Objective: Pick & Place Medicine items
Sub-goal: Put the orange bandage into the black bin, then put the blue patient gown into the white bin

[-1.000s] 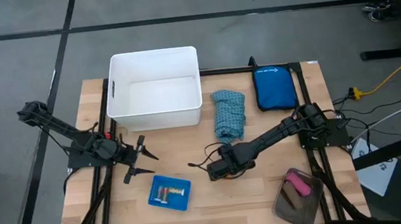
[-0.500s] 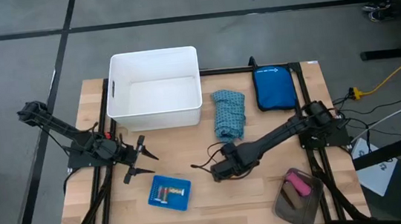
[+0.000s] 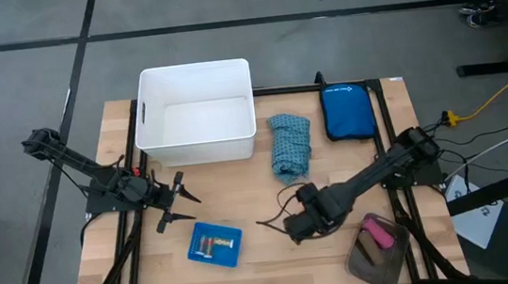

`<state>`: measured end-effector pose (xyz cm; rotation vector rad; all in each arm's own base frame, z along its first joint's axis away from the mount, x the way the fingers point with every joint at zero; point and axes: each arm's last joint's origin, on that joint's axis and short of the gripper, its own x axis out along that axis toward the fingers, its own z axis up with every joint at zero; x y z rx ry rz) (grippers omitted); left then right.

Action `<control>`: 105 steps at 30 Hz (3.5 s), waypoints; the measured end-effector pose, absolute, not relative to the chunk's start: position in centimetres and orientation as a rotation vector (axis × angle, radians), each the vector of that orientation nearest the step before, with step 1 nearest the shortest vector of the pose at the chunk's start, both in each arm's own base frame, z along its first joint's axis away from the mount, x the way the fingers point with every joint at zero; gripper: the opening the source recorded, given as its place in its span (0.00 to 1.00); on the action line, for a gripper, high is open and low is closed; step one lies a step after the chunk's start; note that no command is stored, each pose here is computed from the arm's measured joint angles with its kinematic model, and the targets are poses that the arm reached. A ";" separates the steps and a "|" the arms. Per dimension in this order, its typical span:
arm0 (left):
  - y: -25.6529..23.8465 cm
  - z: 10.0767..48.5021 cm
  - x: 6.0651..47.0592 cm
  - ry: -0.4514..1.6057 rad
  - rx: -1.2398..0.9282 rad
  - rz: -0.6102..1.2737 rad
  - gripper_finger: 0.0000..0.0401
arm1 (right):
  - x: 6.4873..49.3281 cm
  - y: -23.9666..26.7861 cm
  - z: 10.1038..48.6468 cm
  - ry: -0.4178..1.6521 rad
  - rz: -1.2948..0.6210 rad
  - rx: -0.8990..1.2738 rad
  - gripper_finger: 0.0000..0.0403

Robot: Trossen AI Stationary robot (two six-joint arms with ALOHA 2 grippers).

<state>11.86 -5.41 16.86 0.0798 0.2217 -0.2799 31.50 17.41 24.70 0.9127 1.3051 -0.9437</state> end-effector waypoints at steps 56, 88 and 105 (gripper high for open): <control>-5.4 16.9 11.9 0.218 0.085 -0.280 0.56 | 18.7 29.8 20.8 1.578 -0.904 0.793 0.50; -5.5 17.4 11.9 0.168 0.040 -0.296 0.56 | 21.9 27.3 22.2 1.029 -0.872 0.818 0.62; -5.5 17.3 11.9 0.175 0.046 -0.298 0.56 | 24.0 25.7 23.2 1.039 -0.768 0.773 0.61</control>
